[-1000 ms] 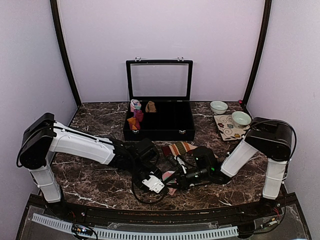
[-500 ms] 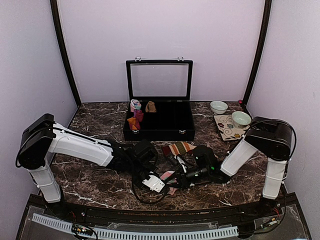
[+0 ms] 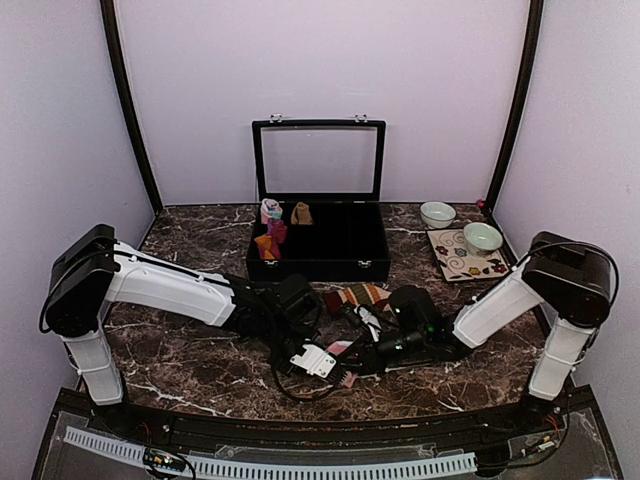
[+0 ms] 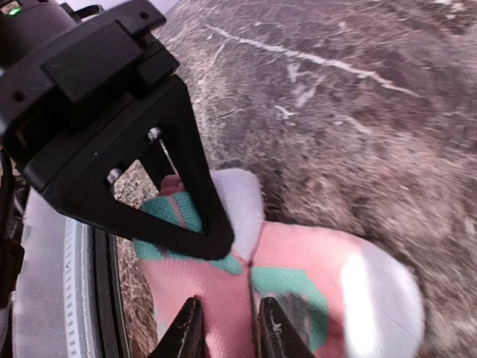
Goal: Roll the socks
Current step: Roll the sock at the center of the board.
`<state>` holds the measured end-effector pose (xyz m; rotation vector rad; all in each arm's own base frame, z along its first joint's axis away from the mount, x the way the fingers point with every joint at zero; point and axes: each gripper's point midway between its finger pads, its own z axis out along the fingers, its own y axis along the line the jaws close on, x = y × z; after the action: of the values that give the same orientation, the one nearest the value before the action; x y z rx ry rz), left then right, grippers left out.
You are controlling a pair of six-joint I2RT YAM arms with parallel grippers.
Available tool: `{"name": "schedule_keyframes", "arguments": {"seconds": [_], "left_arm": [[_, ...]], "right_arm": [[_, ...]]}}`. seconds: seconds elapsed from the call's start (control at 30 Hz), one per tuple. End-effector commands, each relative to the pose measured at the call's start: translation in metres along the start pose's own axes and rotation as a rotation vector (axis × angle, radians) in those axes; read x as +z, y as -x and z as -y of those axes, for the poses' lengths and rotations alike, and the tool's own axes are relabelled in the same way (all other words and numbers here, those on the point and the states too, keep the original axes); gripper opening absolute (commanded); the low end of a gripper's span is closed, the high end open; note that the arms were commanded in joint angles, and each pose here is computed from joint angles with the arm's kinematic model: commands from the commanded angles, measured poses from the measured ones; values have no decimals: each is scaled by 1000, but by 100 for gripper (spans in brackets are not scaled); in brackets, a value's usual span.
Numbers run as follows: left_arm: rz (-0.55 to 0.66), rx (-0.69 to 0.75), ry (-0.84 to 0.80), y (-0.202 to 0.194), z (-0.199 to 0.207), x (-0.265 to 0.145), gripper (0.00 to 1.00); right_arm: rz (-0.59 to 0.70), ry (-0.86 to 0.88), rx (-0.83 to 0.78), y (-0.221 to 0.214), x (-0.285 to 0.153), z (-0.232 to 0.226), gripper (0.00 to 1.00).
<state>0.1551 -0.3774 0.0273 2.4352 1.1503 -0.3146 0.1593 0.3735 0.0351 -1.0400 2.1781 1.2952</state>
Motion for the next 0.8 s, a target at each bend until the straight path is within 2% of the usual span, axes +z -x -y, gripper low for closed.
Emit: {"name": "schedule_keyframes", "arguments": {"seconds": [0.0, 0.17, 0.3, 0.47, 0.57, 0.77], "left_arm": [[-25, -158, -321, -15, 72, 9, 0], [-35, -205, -382, -16, 81, 8, 0], [-43, -281, -479, -11, 89, 8, 0], [-29, -392, -520, -5, 83, 10, 0], [-72, -469, -550, -14, 83, 14, 0], [-146, -711, -573, -44, 68, 11, 0]], "right_arm": [[42, -243, 8, -3, -30, 38, 28], [141, -304, -29, 12, -52, 37, 30], [157, -298, -49, 15, -55, 34, 27], [309, -260, -179, 28, -81, 7, 28], [286, -270, -237, 16, -84, -3, 30], [191, -279, -321, -4, -75, -14, 31]]}}
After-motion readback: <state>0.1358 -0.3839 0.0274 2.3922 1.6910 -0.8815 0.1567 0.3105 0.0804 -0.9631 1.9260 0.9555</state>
